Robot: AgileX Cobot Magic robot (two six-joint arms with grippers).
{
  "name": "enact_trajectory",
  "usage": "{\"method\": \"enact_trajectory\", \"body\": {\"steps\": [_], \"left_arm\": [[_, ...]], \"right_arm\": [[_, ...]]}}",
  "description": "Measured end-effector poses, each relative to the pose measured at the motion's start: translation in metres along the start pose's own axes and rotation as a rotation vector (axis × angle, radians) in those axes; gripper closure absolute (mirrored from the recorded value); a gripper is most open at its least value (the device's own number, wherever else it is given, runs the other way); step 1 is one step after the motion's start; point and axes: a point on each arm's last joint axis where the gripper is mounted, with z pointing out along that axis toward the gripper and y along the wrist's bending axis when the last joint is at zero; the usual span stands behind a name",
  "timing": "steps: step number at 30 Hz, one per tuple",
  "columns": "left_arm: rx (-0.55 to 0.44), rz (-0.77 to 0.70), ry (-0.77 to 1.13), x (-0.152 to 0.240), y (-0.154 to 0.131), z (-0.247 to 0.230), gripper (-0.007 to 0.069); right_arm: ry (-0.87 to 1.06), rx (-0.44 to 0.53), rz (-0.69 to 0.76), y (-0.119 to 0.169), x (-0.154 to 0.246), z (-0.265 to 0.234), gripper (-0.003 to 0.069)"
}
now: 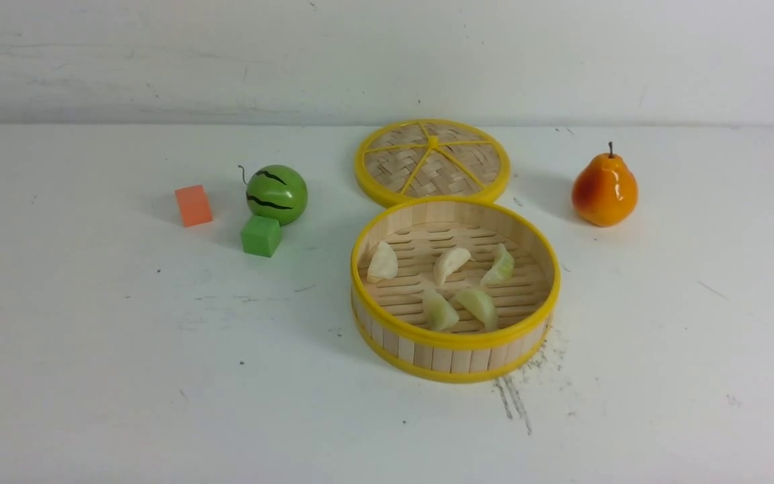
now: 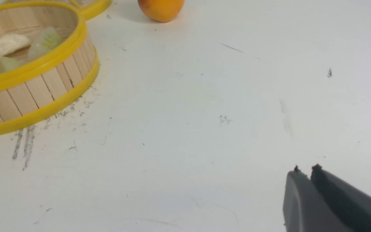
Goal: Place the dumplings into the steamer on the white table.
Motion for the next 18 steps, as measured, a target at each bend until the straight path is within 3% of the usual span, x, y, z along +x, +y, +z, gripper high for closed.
{"method": "enact_trajectory", "body": {"steps": [18], "left_arm": [[0.0,0.0,0.0,0.0,0.0,0.0,0.0639]], "right_arm": [[0.0,0.0,0.0,0.0,0.0,0.0,0.0594]]}}
